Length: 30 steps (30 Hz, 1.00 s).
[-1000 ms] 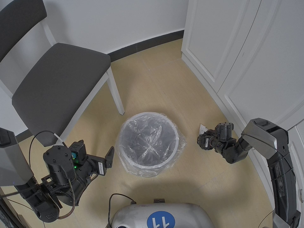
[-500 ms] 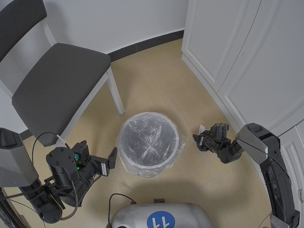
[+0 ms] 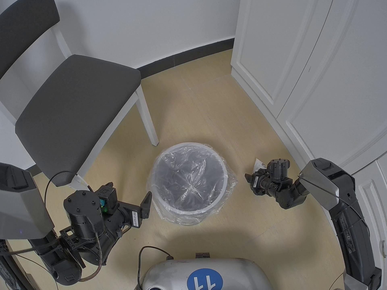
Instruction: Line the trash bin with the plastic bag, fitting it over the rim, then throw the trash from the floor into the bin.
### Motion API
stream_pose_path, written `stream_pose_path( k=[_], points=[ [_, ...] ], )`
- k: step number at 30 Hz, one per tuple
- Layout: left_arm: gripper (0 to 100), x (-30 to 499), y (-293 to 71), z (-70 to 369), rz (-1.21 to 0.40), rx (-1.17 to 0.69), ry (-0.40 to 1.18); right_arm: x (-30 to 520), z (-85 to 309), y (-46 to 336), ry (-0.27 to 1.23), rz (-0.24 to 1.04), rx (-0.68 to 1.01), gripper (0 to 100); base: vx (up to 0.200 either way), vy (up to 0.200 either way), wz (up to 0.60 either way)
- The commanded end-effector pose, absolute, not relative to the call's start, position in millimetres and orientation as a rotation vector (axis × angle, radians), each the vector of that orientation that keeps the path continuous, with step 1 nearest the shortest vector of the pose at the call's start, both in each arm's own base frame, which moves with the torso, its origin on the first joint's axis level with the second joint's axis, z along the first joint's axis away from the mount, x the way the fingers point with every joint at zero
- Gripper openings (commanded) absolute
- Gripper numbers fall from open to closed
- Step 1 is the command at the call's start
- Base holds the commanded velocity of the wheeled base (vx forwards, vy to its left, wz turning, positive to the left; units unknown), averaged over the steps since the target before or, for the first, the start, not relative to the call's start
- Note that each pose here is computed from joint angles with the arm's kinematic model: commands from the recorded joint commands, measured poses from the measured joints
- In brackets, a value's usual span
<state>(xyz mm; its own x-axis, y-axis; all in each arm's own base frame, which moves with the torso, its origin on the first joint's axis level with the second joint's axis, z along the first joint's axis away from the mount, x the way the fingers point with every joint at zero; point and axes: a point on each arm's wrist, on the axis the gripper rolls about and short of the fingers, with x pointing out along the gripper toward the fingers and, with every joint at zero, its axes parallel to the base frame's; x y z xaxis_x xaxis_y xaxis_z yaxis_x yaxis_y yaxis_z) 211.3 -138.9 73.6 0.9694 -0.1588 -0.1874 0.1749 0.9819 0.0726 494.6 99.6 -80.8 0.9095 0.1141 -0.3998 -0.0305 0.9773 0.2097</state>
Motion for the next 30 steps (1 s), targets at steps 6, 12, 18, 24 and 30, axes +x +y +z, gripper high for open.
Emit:
stream_pose_path(
  k=[6, 12, 18, 24, 30],
  points=[
    [100, 212, -139, 72, -0.168, 0.092, 0.188, 495, -81, 100, 0.427, 0.072, 0.201, 0, 0.0, 0.0, 0.0],
    [100, 212, -139, 69, -0.168, 0.096, 0.197, 495, -82, 101, 0.428, 0.068, 0.197, 0, 0.0, 0.0, 0.0],
    [100, 213, -140, 68, -0.167, 0.098, 0.201, 500, -90, 112, 0.453, 0.088, 0.184, 0, 0.0, 0.0, 0.0],
    [100, 212, -140, 69, -0.169, 0.096, 0.197, 500, -91, 112, 0.482, 0.082, 0.18, 0, 0.0, 0.0, 0.0],
    [100, 211, -140, 68, -0.172, 0.095, 0.2, 500, -89, 111, 0.469, 0.032, 0.163, 0, 0.0, 0.0, 0.0]
  ],
)
